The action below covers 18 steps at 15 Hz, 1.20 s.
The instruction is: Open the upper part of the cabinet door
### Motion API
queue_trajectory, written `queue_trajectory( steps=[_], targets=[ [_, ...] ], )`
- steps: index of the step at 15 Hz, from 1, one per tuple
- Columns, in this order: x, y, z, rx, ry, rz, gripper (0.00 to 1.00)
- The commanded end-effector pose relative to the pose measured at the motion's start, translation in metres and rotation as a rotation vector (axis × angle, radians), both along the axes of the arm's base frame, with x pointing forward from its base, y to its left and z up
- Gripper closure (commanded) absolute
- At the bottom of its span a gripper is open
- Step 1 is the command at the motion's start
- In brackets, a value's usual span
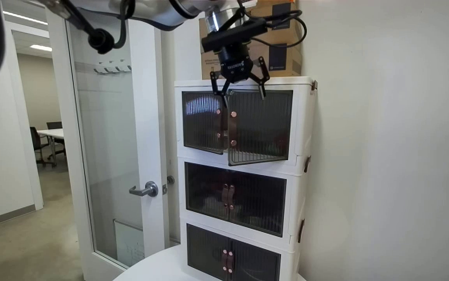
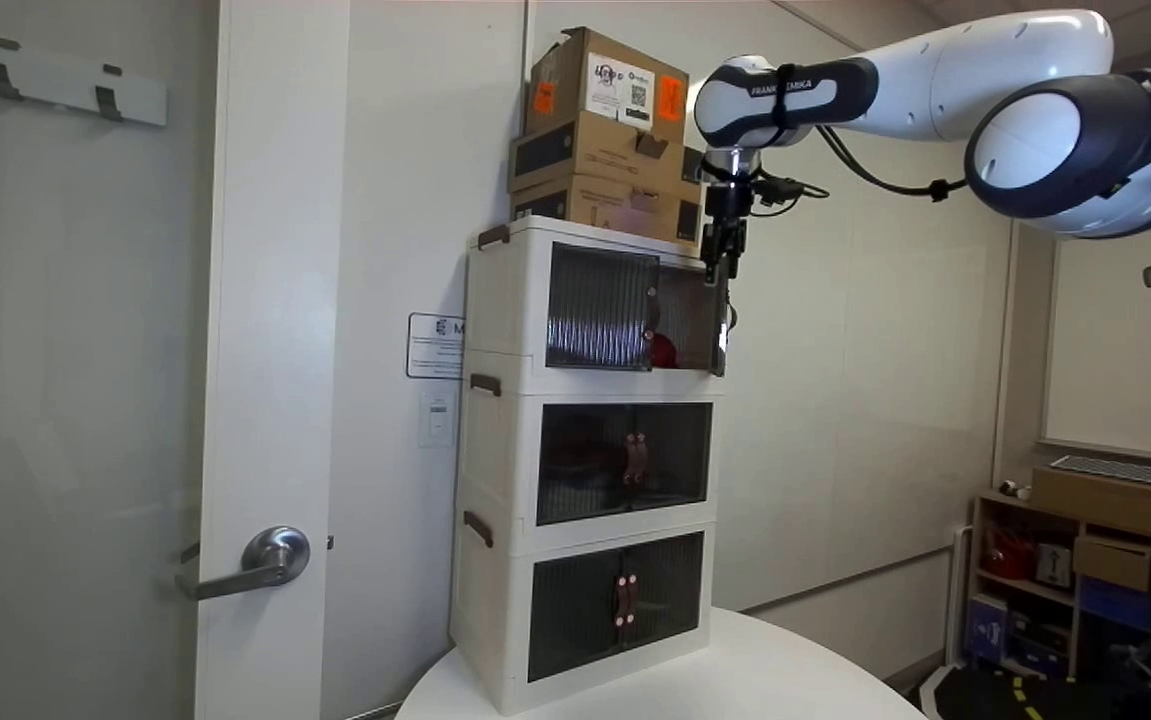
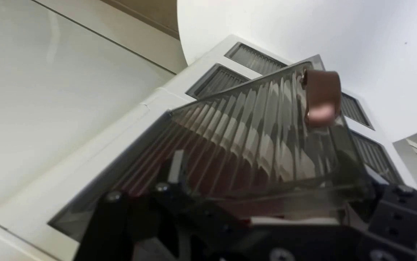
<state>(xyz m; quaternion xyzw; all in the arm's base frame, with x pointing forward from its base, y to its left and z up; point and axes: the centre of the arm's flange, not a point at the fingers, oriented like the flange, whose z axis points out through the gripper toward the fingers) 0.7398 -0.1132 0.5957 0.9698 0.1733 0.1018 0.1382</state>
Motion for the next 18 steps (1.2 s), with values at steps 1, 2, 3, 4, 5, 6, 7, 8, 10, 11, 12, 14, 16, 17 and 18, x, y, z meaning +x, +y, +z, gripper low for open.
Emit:
queue_trajectory(
  steps=[1,2,3,4,5,6,7,8,10,11,12,14,16,17,18],
  targets=[
    [0.067,-0.005,0.032,0.097,0.029,0.129,0.00],
    [0.067,-0.005,0.032,0.104,0.038,0.140,0.00],
    [0.066,-0.006,0.031,0.106,0.050,0.146,0.00],
    [0.065,-0.005,0.033,0.104,0.058,0.136,0.00],
    [0.062,-0.005,0.034,0.103,0.065,0.118,0.00],
    [0.058,-0.006,0.037,0.094,0.067,0.097,0.00],
    [0.055,-0.007,0.039,0.089,0.061,0.079,0.00],
    [0.052,-0.008,0.043,0.081,0.047,0.061,0.00],
    [0.037,0.042,0.051,0.071,0.016,0.037,0.00],
    [0.034,0.052,0.059,0.068,-0.011,0.026,0.00],
    [0.030,0.063,0.070,0.066,-0.037,0.020,0.00],
    [0.023,0.093,0.094,0.055,-0.100,0.018,0.00],
    [0.020,0.120,0.117,0.032,-0.154,0.013,0.00],
    [0.019,0.131,0.128,0.014,-0.181,0.012,0.00],
    [0.020,0.141,0.137,-0.009,-0.203,0.000,0.00]
  ],
)
